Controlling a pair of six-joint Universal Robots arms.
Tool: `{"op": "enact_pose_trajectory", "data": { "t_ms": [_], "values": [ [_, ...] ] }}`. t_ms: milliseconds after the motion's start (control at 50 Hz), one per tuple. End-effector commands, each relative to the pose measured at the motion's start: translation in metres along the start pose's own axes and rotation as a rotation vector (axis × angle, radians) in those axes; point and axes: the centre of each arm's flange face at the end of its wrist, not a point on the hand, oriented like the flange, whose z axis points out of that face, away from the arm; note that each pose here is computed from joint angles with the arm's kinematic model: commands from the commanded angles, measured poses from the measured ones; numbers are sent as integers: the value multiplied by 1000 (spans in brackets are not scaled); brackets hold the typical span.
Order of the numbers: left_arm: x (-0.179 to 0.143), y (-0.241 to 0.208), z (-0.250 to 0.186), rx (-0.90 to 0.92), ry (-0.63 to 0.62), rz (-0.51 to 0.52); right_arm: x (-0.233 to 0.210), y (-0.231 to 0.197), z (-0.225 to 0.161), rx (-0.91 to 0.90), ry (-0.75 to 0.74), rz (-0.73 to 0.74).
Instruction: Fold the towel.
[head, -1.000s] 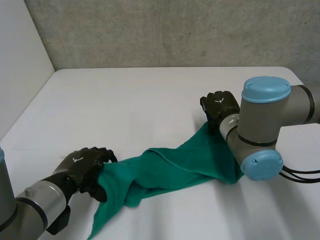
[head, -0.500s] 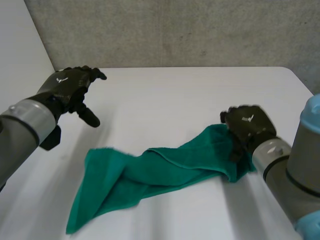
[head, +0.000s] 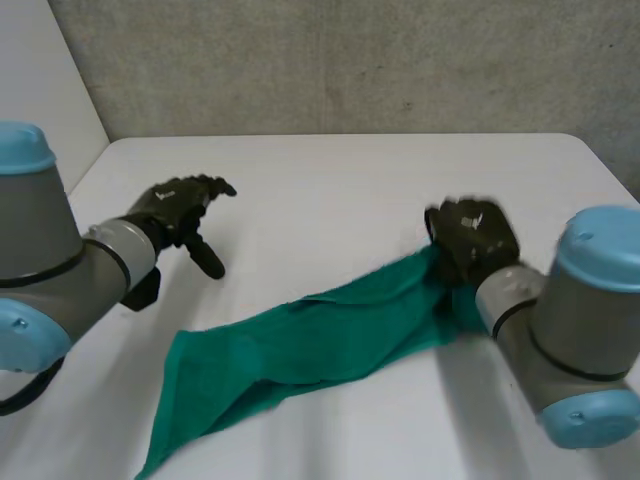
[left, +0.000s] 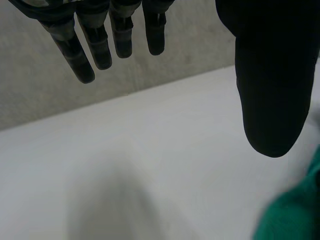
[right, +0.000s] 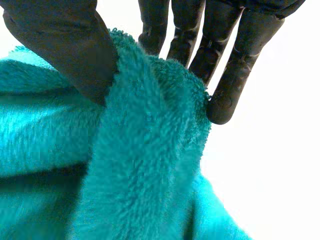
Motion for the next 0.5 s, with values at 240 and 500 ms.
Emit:
{"op": "enact_pose_trajectory", "data": {
  "t_ms": [240, 500],
  "values": [
    [25, 40, 35, -141, 270, -297, 7, -125, -68, 321, -188, -92],
    [40, 65, 47, -200, 326, -339, 9, -133, -68, 348, -187, -95]
  ]
}}
